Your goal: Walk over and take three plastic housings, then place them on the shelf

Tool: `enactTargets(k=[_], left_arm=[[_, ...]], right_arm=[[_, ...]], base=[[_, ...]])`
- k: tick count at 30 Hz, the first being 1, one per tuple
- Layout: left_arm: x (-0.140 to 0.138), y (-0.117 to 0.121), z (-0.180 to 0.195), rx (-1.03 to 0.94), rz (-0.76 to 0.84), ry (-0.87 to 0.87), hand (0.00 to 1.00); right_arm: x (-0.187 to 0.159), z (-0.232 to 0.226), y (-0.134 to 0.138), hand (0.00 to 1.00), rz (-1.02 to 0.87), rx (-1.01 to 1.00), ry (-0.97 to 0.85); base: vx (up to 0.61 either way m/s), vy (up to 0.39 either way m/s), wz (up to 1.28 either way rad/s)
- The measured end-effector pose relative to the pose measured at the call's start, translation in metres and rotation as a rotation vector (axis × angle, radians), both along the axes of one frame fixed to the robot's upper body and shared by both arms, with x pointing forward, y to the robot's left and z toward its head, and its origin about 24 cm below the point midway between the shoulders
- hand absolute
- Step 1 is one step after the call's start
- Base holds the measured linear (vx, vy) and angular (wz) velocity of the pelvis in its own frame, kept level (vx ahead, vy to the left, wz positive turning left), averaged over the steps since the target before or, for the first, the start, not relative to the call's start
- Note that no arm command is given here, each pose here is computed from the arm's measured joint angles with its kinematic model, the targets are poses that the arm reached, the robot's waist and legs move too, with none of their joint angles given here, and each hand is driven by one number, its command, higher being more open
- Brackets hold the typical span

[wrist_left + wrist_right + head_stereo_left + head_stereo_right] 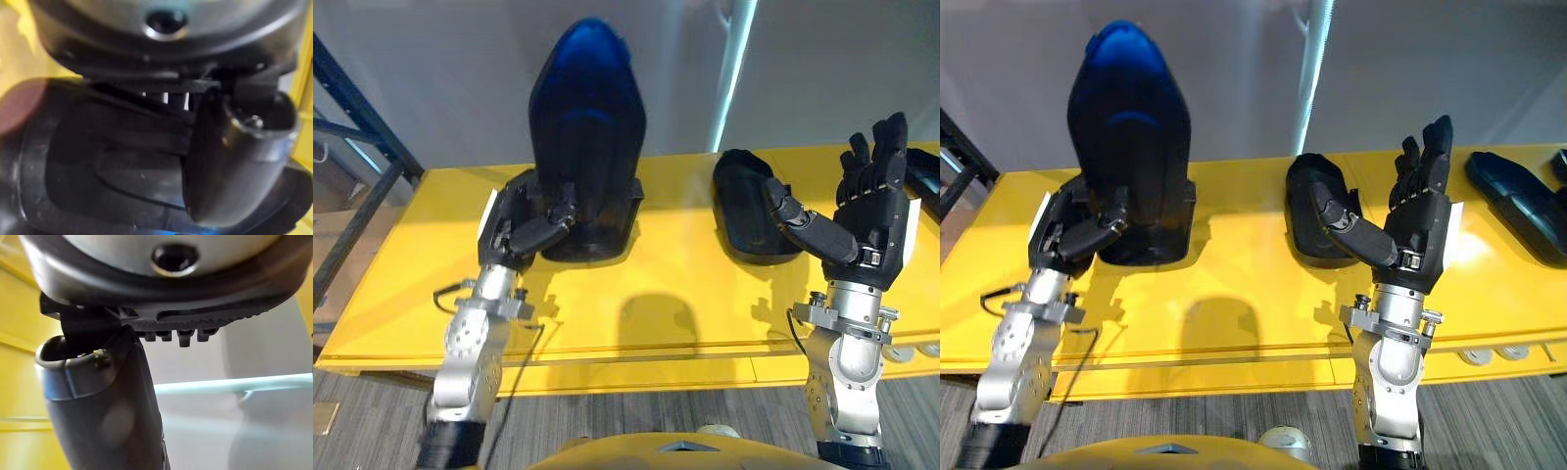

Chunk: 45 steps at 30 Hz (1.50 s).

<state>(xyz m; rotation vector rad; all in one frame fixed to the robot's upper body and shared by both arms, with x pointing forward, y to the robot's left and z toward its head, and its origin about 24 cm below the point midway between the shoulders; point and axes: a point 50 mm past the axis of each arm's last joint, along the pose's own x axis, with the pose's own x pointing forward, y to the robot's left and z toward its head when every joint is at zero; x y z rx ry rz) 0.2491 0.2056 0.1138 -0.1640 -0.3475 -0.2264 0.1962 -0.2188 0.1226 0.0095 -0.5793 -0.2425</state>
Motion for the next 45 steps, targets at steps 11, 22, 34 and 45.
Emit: enactTargets(k=[11, 22, 34, 45], left_arm=[[0.039, 0.016, -0.012, -0.155, 0.088, 0.151, 0.00], [0.052, 0.018, -0.041, -0.201, 0.166, 0.366, 0.00], [0.075, 0.016, -0.042, -0.199, 0.193, 0.446, 0.00], [0.077, 0.011, -0.044, -0.180, 0.170, 0.473, 0.00]], right_arm=[[-0.011, 0.018, -0.017, 1.00, 0.096, -0.026, -0.049], [-0.007, 0.013, -0.013, 1.00, 0.156, -0.040, 0.007], [-0.001, 0.010, 0.001, 1.00, 0.248, -0.061, 0.034], [0.002, 0.006, 0.015, 1.00, 0.296, -0.026, 0.050]], base=[[-0.08, 0.006, -0.33], [-0.08, -0.012, -0.04], [-0.05, -0.001, 0.05], [-0.05, -0.021, 0.03]])
